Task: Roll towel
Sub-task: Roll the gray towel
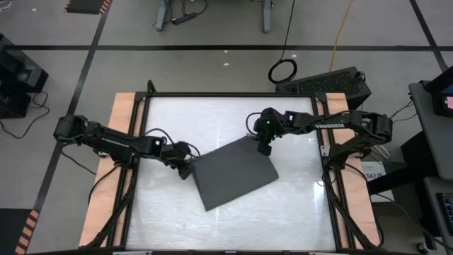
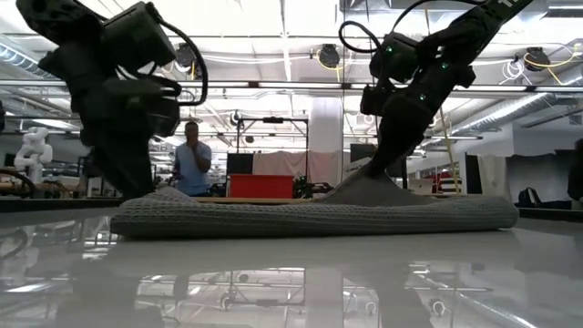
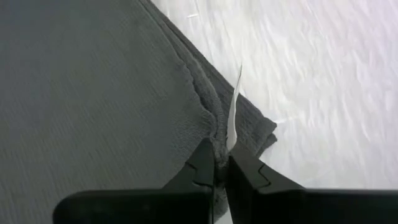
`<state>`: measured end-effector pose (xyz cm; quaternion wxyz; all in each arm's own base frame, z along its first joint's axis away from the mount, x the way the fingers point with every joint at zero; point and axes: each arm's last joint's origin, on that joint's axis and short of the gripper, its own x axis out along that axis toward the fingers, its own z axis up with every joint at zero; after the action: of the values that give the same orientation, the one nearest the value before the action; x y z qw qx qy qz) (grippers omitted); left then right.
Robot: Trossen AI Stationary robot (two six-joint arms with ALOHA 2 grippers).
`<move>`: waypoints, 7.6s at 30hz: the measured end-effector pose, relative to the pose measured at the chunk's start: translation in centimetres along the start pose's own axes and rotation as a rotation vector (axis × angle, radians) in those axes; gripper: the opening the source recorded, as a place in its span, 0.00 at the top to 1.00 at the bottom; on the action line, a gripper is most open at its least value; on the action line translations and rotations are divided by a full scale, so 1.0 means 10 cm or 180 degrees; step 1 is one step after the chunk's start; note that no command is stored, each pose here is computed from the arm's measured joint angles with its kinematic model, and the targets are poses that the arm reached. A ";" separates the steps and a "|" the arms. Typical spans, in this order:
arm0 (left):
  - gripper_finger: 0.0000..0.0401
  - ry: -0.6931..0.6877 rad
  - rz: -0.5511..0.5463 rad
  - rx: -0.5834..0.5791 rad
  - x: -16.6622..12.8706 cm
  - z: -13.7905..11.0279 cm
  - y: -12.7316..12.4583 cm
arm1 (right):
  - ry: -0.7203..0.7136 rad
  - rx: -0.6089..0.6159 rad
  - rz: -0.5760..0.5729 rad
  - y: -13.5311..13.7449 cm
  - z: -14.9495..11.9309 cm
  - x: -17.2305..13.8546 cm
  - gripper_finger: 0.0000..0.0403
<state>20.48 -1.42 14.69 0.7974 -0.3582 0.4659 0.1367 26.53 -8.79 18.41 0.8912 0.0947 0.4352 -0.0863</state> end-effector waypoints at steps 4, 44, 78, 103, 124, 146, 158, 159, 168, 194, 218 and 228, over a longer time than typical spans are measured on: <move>0.61 -0.0174 -0.0109 -0.0521 -0.12 0.02 -0.03 | 0.0001 0.0042 0.0003 0.00 0.00 0.00 0.97; 0.90 -0.0078 -0.0158 -0.0876 0.00 0.29 0.25 | -0.0074 0.0030 0.0014 0.00 0.02 0.00 0.97; 0.99 0.0111 -0.0566 -0.0635 -0.27 0.28 0.15 | -0.0220 0.0173 0.0103 0.01 0.07 0.00 0.97; 1.00 0.0371 -0.0413 -0.0592 -0.39 0.19 0.17 | -0.0450 0.0119 0.0122 0.00 0.14 0.01 0.91; 1.00 0.0388 -0.0289 -0.0622 -0.33 0.19 0.19 | -0.0221 0.0303 0.0161 -0.01 0.10 0.09 0.82; 0.92 0.0531 -0.0126 -0.0694 -0.33 0.14 0.23 | -0.0248 0.0640 0.0110 -0.19 0.05 0.53 1.00; 0.80 0.0539 -0.0169 -0.0685 -0.35 0.16 0.21 | -0.0352 0.0644 -0.0072 -0.33 0.04 0.61 1.00; 0.79 0.0546 -0.0165 -0.0687 -0.35 0.15 0.21 | -0.0358 0.0655 -0.0064 -0.34 0.03 0.65 1.00; 0.68 0.0762 -0.0156 -0.0739 -0.38 0.10 0.23 | -0.0400 0.0821 -0.0050 -0.36 0.01 0.78 1.00; 0.68 0.0351 -0.0127 0.0759 -0.59 0.42 -0.02 | -0.0945 0.2017 0.0535 0.29 0.21 -0.81 1.00; 0.68 0.0498 -0.1201 0.1139 -0.48 0.10 -0.67 | -0.0638 0.1842 0.0788 0.84 0.10 -0.79 1.00; 0.68 -0.0044 -0.0188 0.1392 -0.20 -0.12 -0.79 | -0.0536 0.1653 0.0830 1.12 0.00 -0.81 1.00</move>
<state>22.98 -7.65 19.51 0.8630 -0.1893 0.4683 0.0114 24.22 2.60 25.87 0.8737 0.3670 0.3074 -0.0871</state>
